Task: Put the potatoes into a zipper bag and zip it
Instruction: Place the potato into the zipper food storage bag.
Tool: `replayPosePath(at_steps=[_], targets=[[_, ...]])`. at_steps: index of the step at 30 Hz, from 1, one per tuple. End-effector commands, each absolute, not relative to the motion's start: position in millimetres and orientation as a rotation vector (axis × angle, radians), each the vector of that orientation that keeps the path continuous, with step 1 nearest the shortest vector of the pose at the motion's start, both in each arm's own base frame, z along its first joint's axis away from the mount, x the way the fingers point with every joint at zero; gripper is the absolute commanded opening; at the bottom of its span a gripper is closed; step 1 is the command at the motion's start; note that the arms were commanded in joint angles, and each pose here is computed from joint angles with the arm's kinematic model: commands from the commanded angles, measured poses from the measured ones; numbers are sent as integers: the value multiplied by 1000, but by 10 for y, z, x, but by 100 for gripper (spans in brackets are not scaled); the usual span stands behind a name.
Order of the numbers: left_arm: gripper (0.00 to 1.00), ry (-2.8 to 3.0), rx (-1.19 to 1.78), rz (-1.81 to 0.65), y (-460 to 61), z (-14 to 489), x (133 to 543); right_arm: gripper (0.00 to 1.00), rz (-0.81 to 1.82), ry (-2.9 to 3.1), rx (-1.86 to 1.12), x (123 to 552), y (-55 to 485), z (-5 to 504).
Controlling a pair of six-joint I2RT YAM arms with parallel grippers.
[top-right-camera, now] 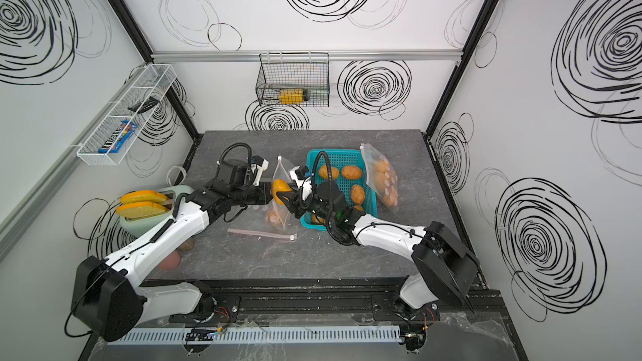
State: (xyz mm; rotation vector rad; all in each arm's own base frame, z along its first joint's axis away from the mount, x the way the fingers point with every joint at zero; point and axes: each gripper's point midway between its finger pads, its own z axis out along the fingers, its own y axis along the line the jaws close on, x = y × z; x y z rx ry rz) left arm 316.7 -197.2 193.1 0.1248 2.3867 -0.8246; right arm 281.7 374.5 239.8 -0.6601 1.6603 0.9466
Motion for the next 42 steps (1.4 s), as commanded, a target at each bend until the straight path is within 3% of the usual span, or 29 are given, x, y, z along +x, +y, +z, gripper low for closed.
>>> replayPosePath(at_steps=[1,16,31,42], targets=[[0,2268,224,-928,-2096,2223,3090,42,853,1724,-655,2942,3744,2218],[0,2241,182,-886,-1951,2229,3101,43,735,1794,-703,3038,3789,2015],[0,2258,208,-918,-2022,2168,3054,69,625,1837,-564,3203,3666,1984],[0,2289,207,-913,-2037,2089,3043,77,603,1833,-543,3203,3592,2053]])
